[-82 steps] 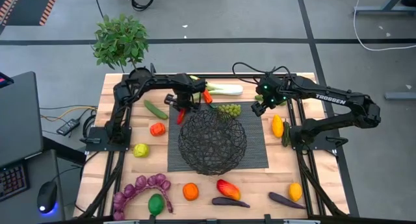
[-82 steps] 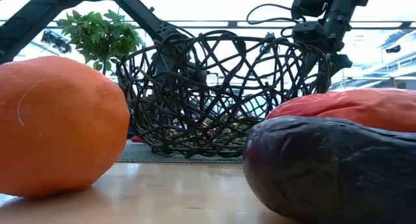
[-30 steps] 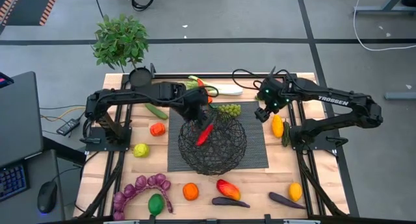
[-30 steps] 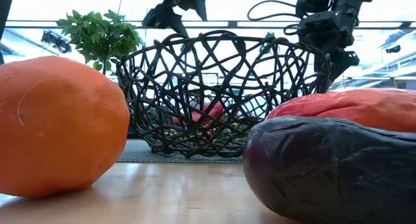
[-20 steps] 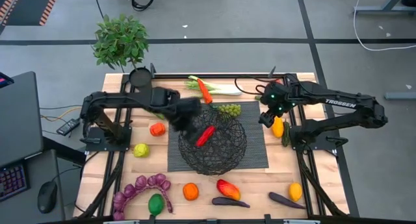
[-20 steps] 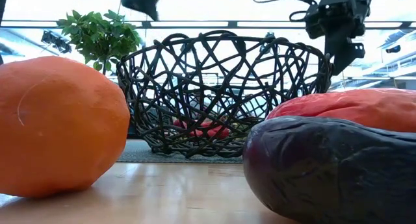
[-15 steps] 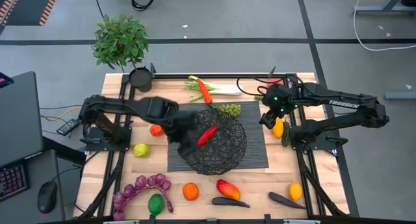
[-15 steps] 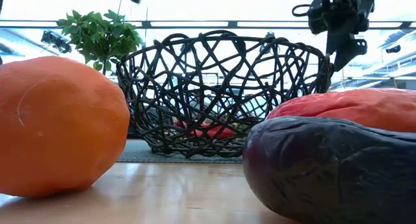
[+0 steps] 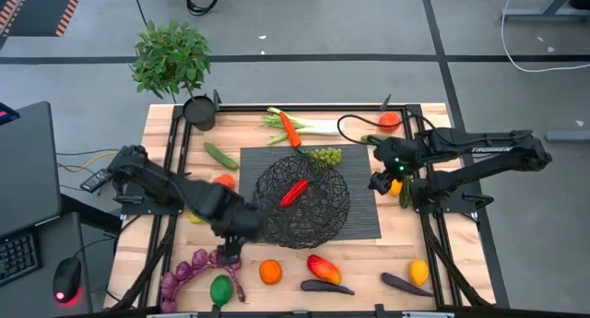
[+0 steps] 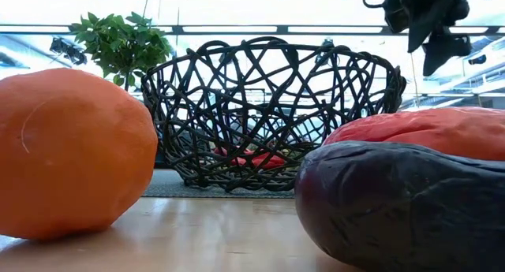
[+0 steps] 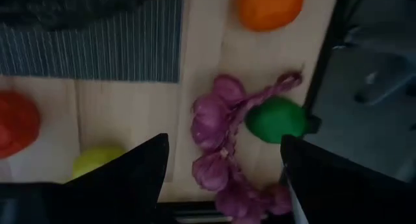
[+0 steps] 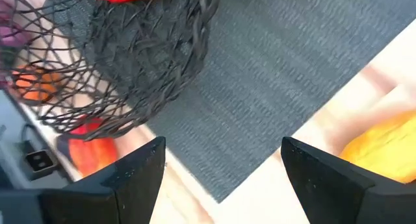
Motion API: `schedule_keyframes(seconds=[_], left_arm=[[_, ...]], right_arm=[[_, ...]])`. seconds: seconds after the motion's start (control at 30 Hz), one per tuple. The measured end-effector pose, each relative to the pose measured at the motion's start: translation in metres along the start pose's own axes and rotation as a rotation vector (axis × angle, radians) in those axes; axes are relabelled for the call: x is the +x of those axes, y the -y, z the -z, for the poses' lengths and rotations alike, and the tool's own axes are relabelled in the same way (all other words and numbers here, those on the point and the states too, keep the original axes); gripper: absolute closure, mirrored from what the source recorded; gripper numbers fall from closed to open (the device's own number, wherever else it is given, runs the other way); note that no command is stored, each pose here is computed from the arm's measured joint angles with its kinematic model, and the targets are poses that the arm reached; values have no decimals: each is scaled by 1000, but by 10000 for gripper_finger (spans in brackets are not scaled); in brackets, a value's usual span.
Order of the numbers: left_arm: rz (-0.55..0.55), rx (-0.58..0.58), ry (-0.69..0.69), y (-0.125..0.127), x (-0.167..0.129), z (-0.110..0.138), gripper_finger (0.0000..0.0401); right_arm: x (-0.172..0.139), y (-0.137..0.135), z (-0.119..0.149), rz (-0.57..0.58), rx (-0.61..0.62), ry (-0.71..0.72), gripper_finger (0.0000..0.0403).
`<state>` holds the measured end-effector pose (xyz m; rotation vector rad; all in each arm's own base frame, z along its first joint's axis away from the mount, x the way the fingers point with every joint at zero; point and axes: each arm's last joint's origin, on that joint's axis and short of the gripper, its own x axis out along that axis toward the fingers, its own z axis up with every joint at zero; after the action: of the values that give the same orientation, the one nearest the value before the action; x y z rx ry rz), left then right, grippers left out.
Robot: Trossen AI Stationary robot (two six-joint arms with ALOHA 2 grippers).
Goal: Build produce basket
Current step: Put the purple garlic into the black wire basket
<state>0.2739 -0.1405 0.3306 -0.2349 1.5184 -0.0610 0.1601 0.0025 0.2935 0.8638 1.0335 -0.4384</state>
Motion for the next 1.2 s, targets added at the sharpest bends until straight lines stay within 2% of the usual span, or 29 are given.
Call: schedule_keyframes(seconds=[0.23,0.37,0.5,0.63,0.8,1.03,1.1,1.2], left_arm=[[-57,20,-41,30,43,29,99],[-48,57,-30,50,62,49,100],[-61,36,-21,61,79,66,107],[-101,21,46,70,91,80,114],[-202,-50,97,68,103,87,122],[-178,-76,123,67,109,81,124],[-178,-61,123,67,109,81,125],[-164,24,131,69,110,79,125]], right_arm=[[1,-9,14,-23,62,-45,91],[1,-13,19,-32,121,-62,91],[1,-17,23,-54,175,-70,91],[0,-23,24,-95,168,-53,91],[0,-25,23,-114,120,-27,91],[0,-27,24,-151,41,-70,91],[0,-28,26,-151,29,-70,91],[0,-29,28,-140,16,-30,91]])
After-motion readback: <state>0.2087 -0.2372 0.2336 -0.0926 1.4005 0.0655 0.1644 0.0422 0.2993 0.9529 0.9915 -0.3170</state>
